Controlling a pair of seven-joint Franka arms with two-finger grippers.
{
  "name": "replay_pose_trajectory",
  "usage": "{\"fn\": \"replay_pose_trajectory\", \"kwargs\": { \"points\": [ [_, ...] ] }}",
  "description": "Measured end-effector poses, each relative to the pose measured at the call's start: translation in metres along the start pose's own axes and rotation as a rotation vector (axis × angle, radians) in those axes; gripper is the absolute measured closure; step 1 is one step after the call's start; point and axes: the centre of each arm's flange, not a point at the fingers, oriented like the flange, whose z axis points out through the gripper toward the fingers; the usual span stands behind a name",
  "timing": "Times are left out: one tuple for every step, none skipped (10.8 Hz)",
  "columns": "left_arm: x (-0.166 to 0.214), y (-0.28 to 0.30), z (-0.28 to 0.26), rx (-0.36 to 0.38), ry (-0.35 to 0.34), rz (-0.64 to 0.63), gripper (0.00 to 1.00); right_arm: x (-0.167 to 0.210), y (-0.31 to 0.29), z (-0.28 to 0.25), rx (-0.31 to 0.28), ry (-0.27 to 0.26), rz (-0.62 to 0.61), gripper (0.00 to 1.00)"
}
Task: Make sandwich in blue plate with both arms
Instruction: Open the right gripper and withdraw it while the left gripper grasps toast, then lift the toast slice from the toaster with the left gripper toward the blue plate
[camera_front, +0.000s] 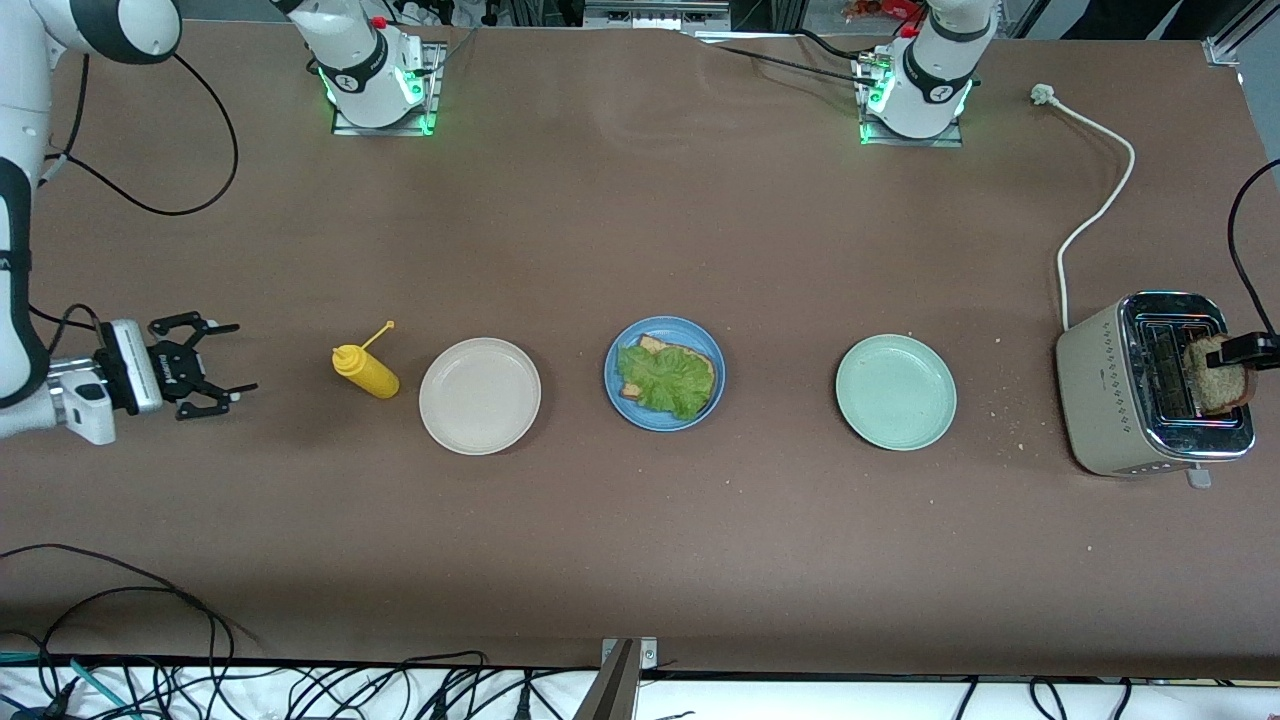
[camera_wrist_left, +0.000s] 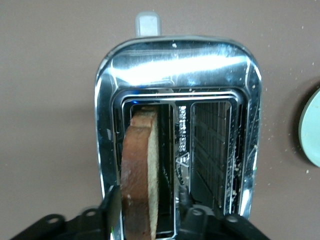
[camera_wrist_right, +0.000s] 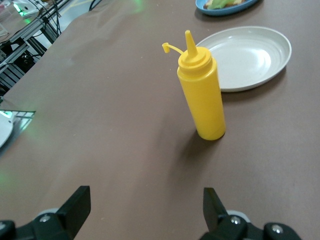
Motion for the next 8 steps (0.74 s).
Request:
{"fn": "replay_pose_trajectory", "kwargs": {
  "points": [
    [0.002, 0.001, 0.001, -0.004, 0.003, -0.024, 0.56, 0.012, -0.007, -0.014, 0.001, -0.036, 0.053, 0.00],
    [0.004, 0.003, 0.000, -0.005, 0.005, -0.033, 0.70, 0.022, -0.014, -0.027, -0.001, -0.069, 0.101, 0.00],
    [0.005, 0.003, -0.001, -0.004, 0.008, -0.036, 0.82, 0.033, -0.020, -0.039, -0.011, -0.101, 0.150, 0.00],
    [0.006, 0.004, -0.005, -0.001, 0.016, -0.036, 0.87, 0.047, -0.026, -0.052, -0.027, -0.130, 0.196, 0.00],
    [0.008, 0.003, -0.010, 0.004, 0.024, -0.036, 0.88, 0.066, -0.033, -0.066, -0.044, -0.168, 0.240, 0.00],
    [0.008, 0.003, -0.015, 0.008, 0.032, -0.036, 0.88, 0.089, -0.042, -0.080, -0.066, -0.217, 0.293, 0.00],
    [0.009, 0.005, -0.018, 0.005, 0.029, -0.033, 0.89, 0.117, -0.052, -0.095, -0.097, -0.262, 0.349, 0.00],
    [0.010, 0.009, -0.028, 0.002, 0.027, -0.026, 0.91, 0.144, -0.064, -0.107, -0.131, -0.294, 0.403, 0.00]
  ]
}}
